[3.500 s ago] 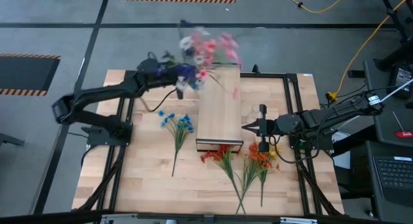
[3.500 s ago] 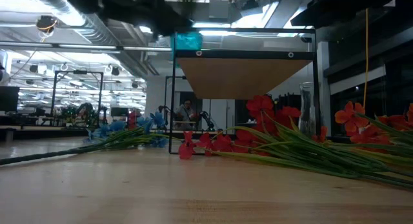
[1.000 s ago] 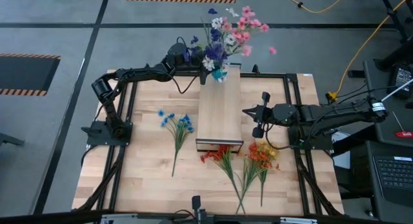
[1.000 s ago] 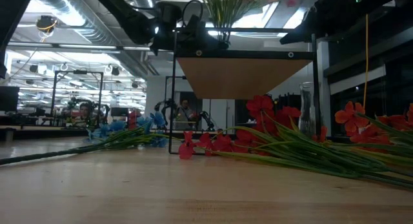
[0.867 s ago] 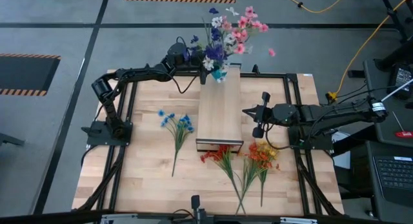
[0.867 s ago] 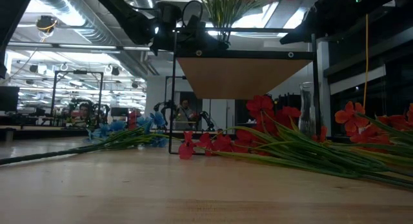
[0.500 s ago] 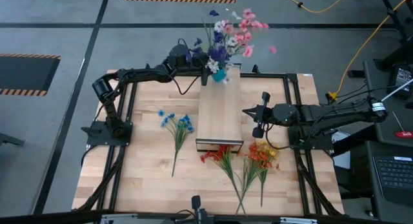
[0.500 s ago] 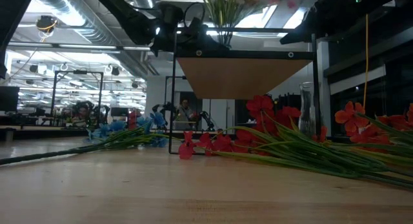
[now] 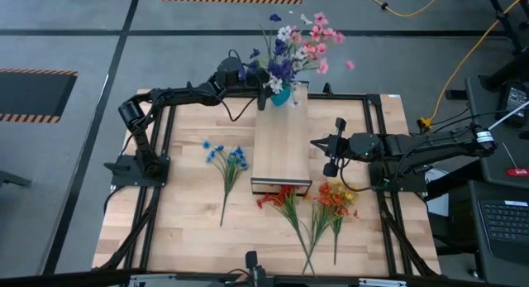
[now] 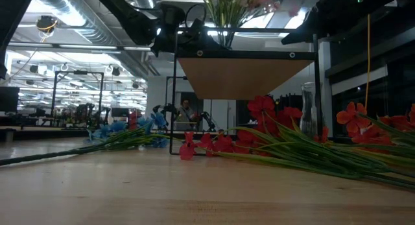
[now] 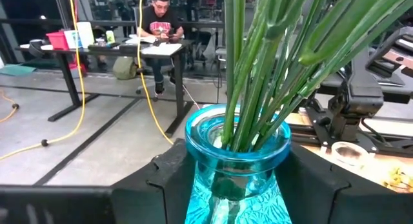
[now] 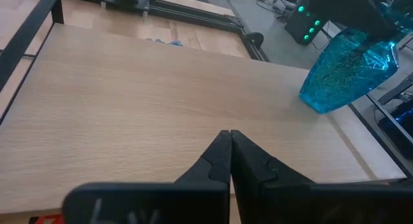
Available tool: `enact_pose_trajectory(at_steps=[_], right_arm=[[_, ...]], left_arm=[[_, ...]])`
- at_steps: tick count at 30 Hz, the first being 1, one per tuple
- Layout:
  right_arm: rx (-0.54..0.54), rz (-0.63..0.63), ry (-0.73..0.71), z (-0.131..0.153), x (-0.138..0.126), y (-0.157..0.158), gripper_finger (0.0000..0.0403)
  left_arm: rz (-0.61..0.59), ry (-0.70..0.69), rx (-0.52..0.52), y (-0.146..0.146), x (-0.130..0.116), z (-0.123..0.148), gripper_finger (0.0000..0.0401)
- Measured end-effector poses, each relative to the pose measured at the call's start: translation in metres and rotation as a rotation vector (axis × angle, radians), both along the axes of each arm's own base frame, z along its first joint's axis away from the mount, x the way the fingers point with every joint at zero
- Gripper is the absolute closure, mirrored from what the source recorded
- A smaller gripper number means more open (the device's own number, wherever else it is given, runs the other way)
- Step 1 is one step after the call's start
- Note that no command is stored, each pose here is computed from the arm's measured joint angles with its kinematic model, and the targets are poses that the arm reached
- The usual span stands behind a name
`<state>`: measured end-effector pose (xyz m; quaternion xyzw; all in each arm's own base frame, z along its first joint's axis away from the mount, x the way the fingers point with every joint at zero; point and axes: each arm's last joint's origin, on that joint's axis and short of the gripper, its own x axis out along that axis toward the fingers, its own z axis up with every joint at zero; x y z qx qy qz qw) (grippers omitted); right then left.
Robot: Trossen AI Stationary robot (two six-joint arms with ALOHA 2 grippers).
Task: Pick and place flowers into a vace then onto a shelf
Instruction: Put the blue vase on the shelf
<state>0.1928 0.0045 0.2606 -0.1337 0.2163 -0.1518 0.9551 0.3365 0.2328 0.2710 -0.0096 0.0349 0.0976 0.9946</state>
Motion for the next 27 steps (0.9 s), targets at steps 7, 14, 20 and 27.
enact_pose_trajectory(at_steps=[7, 14, 20, 27], right_arm=[[0.000, 0.000, 0.003, -0.0003, -0.0001, 0.0000, 0.0395], [0.000, 0.000, 0.006, -0.0006, -0.0002, 0.0000, 0.0395], [0.000, 0.000, 0.007, -0.0007, -0.0002, 0.0000, 0.0395], [0.000, 0.000, 0.012, -0.0010, -0.0005, 0.0000, 0.0395]], left_arm=[[0.000, 0.010, -0.007, -0.0001, -0.0001, -0.0012, 0.0222], [0.000, 0.016, -0.011, -0.0001, -0.0002, -0.0017, 0.0216], [0.000, 0.022, -0.013, -0.0003, -0.0004, -0.0018, 0.0222], [-0.003, 0.037, -0.008, -0.0005, -0.0007, -0.0022, 0.0208]])
